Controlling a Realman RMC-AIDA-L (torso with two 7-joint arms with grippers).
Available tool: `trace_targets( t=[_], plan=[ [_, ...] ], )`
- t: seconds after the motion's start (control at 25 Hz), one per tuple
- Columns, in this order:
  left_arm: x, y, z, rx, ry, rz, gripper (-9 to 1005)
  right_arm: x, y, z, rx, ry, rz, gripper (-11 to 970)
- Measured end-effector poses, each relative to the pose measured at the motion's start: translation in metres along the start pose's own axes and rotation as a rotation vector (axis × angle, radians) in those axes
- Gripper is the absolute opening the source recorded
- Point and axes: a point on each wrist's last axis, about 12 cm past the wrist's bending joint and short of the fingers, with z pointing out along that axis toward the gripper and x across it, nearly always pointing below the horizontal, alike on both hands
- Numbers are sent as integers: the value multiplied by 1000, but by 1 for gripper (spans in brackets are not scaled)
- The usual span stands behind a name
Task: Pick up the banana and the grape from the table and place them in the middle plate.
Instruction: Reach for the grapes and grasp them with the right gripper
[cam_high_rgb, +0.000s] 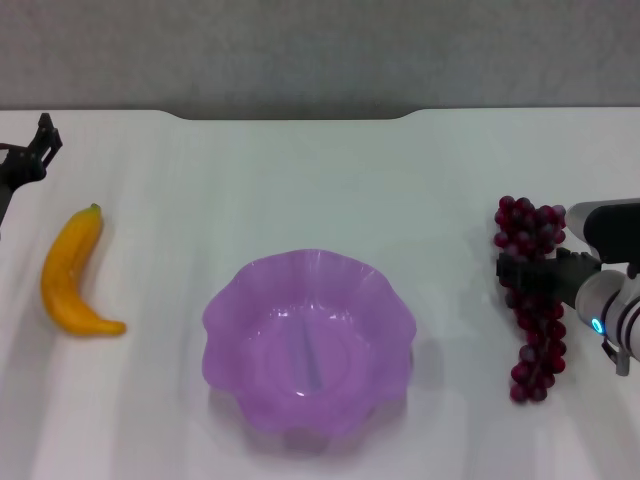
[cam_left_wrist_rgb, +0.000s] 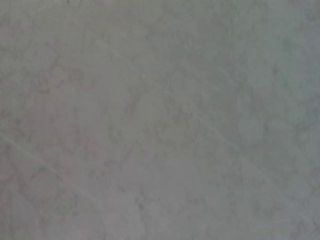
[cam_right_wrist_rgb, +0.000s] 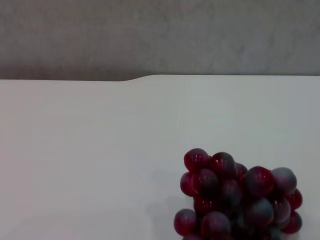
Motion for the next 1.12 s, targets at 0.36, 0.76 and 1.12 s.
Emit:
trace_targets(
  t=[0.36,0.76,1.12],
  plan=[
    [-1,-1,1,2,-3,-2,869,6,2,0,-6,21,-17,856],
    [-2,-2,2,4,-7,-3,865,12,-3,-1,7,35,-16,855],
    [-3,-3,3,7,-11,-3,862,19,-4,-3,13,36,-42,853]
  ],
)
